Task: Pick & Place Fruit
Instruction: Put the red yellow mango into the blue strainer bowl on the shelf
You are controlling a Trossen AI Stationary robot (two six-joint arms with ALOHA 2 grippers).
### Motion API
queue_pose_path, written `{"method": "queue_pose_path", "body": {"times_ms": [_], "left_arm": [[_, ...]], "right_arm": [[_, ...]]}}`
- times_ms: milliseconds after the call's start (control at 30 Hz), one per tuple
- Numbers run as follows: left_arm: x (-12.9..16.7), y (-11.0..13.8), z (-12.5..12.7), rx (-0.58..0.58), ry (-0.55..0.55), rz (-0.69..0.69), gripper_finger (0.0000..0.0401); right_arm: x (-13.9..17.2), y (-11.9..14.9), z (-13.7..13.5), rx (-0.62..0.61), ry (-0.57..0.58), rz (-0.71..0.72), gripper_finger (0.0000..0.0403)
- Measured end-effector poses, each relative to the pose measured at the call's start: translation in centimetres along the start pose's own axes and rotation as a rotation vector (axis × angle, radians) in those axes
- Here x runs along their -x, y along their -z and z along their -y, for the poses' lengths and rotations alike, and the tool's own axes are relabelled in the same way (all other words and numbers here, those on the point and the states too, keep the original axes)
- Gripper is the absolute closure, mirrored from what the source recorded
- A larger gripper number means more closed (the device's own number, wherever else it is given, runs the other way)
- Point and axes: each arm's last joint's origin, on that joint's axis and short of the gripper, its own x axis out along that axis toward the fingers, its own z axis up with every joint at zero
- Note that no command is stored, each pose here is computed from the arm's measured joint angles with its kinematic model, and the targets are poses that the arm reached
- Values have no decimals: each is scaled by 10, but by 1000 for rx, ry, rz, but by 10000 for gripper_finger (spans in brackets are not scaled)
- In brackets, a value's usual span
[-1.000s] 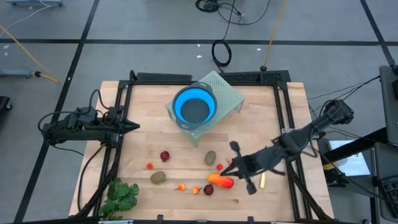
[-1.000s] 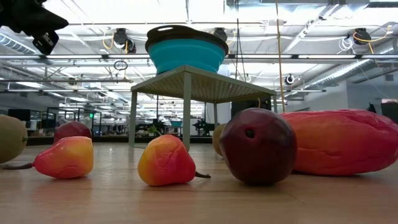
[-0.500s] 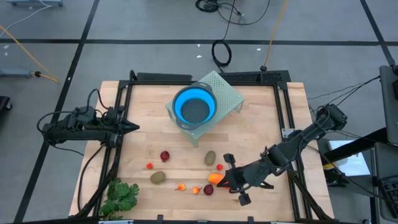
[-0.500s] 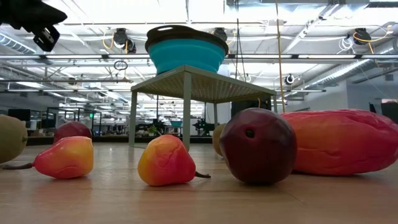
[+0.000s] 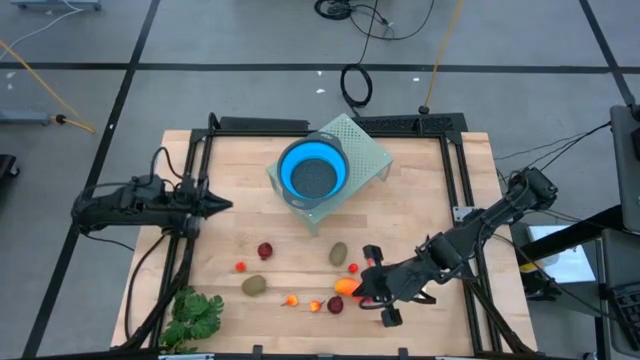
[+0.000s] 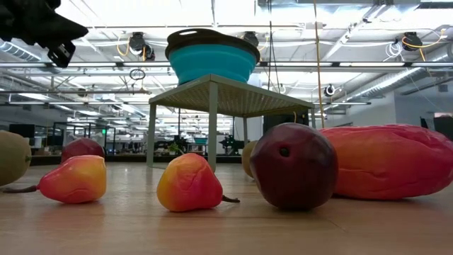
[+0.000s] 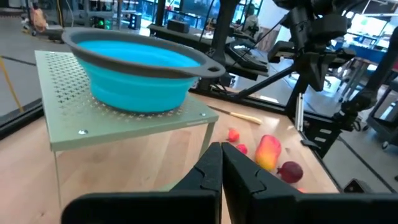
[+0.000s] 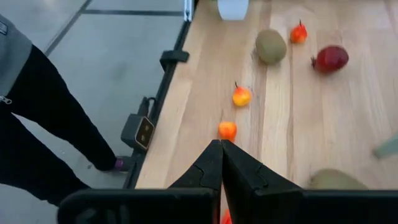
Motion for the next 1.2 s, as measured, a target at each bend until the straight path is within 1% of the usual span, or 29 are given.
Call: {"method": "queue_pose_path", "body": {"times_ms": [100, 233, 333, 467, 700, 800, 933, 1033, 1200], "left_arm": [[-4, 6, -1, 11, -1, -4, 392], [-8, 13, -3, 20, 0, -30, 398], [-11, 16, -4, 20, 3, -25, 397], [-12, 16, -4, 12, 13, -10, 390], [-11, 16, -2, -14, 68, -15, 399], [-9, 15, -2, -24, 73, 6, 393], [-10, 17, -1, -27, 82, -16, 397], [-13, 23, -1, -26, 101, -25, 399], [-24, 39, 0, -8, 126, 3, 397]], "right_arm": [[0, 1, 2, -15, 11, -11, 403], [0, 0, 3, -18, 14, -9, 403], [0, 2, 4, -37, 19, -25, 403], [-1, 4, 8, -100, 39, -54, 403], [-1, 4, 8, -102, 40, -53, 403], [-1, 3, 10, -106, 45, -52, 403], [-2, 2, 12, -111, 48, -47, 403], [-2, 1, 13, -113, 50, -46, 403], [-2, 0, 16, -120, 55, -45, 403]]}}
